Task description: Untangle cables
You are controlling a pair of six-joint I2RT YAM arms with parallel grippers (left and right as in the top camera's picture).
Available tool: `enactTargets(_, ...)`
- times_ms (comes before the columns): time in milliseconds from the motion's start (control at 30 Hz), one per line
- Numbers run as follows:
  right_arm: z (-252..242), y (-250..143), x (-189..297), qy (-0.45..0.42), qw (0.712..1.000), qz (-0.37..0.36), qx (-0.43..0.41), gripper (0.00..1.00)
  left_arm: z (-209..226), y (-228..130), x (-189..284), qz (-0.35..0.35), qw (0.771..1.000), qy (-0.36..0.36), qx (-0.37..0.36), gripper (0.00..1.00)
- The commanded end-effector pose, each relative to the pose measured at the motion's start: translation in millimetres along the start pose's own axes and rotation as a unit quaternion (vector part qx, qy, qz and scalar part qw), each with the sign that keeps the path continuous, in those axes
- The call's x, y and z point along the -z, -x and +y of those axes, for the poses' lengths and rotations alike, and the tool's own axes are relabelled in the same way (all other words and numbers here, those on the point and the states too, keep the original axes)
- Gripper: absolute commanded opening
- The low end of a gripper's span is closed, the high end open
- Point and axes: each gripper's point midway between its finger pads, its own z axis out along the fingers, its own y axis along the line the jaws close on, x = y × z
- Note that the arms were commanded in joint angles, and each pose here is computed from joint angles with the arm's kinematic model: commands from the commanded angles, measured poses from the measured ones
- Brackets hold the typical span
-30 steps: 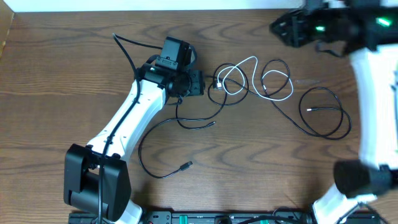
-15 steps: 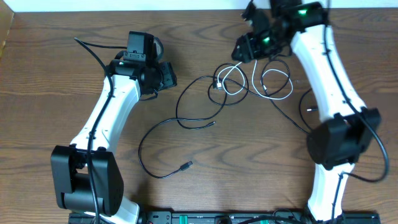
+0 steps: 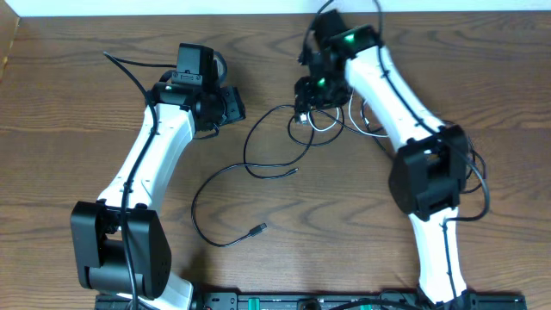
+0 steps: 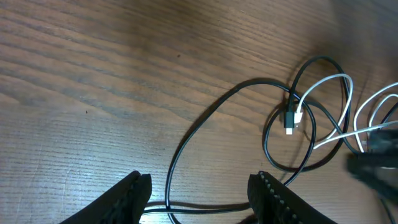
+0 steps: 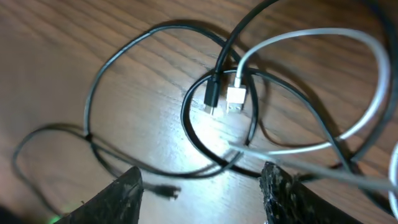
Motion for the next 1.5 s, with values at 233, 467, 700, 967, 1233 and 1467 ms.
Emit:
enactTargets(233,-31,2,-67,-0.156,0.986,-0.004,-0.059,0.51,2,-3,2,0.004,1.0,0.004,0.008,0.56)
enactTargets(467,-31,19,-57,-0.148,0.987,-0.036,-0.057,0.1,4,-8,2,0.013,1.0,0.008,0.01,0.56)
enactTargets(700,-33,32,1,-0.136,0.987,-0.077,-0.038,0.01,4,-8,2,0.013,1.0,0.008,0.01,0.56)
enactTargets(967,1,13,63,-0.049,0.995,-0.074,0.042,0.01,4,-7,2,0.013,1.0,0.008,0.009,0.56)
enactTargets(1233,26,-2,162,0.026,0.985,-0.146,0.093,0.01,4,-7,2,0.013,1.0,0.008,0.009,0.56)
enactTargets(1467,40,-13,316,0.111,0.922,-0.332,0.165,0.01,4,-7,2,0.013,1.0,0.008,0.009,0.56)
